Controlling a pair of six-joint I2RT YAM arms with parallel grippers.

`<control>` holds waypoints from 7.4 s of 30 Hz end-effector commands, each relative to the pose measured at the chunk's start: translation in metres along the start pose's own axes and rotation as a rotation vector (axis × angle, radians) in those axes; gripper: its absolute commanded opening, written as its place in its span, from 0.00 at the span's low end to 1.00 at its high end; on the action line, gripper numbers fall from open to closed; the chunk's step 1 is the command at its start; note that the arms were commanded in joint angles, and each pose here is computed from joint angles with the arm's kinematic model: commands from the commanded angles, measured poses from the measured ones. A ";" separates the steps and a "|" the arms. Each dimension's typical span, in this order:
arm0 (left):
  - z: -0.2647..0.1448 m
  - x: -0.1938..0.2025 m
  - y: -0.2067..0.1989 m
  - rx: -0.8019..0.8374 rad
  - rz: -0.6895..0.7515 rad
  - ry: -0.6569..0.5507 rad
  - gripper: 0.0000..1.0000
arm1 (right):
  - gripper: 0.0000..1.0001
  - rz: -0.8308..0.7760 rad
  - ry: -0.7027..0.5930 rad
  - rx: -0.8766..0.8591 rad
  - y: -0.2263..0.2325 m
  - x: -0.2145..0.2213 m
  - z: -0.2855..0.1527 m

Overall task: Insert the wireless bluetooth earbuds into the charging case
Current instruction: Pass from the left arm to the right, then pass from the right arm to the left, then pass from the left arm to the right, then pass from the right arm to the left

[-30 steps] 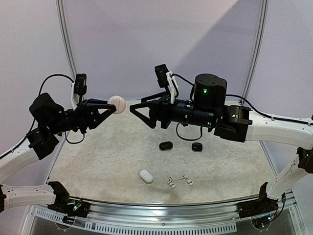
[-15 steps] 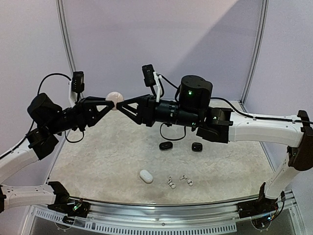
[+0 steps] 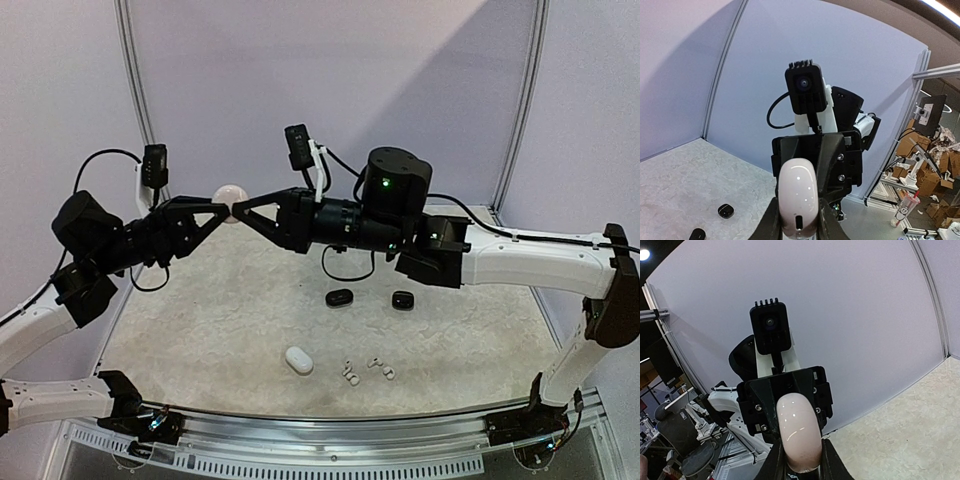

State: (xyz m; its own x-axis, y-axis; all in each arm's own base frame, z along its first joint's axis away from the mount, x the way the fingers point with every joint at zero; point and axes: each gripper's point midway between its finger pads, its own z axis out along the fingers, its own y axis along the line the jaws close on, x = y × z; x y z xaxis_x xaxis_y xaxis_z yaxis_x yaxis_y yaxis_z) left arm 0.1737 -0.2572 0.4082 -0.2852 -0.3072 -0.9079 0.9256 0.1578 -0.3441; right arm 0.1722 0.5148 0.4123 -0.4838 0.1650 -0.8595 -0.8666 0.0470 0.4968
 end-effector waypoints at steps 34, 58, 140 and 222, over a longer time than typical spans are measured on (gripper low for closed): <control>-0.005 0.100 -0.020 0.152 0.340 0.564 0.47 | 0.00 -0.929 0.649 0.289 -0.007 0.070 -0.040; -0.004 0.102 -0.024 0.166 0.408 0.555 0.00 | 0.00 -0.917 0.592 0.266 0.002 0.063 -0.035; -0.034 -0.004 -0.034 -0.012 0.058 0.041 0.77 | 0.00 -0.089 -0.018 0.037 0.058 -0.016 0.020; -0.010 0.017 -0.099 0.292 0.245 0.209 0.24 | 0.00 -0.565 0.106 0.032 0.086 -0.002 -0.008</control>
State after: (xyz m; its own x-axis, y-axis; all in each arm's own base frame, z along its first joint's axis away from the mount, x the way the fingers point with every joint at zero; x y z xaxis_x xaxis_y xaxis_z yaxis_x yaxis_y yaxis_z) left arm 0.0883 -0.2654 0.4254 -0.0552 -0.0900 -0.9944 0.9984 -0.0175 -0.0538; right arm 0.0918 0.5061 0.4631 0.0374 0.0382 -0.9986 -0.9942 0.1024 -0.0333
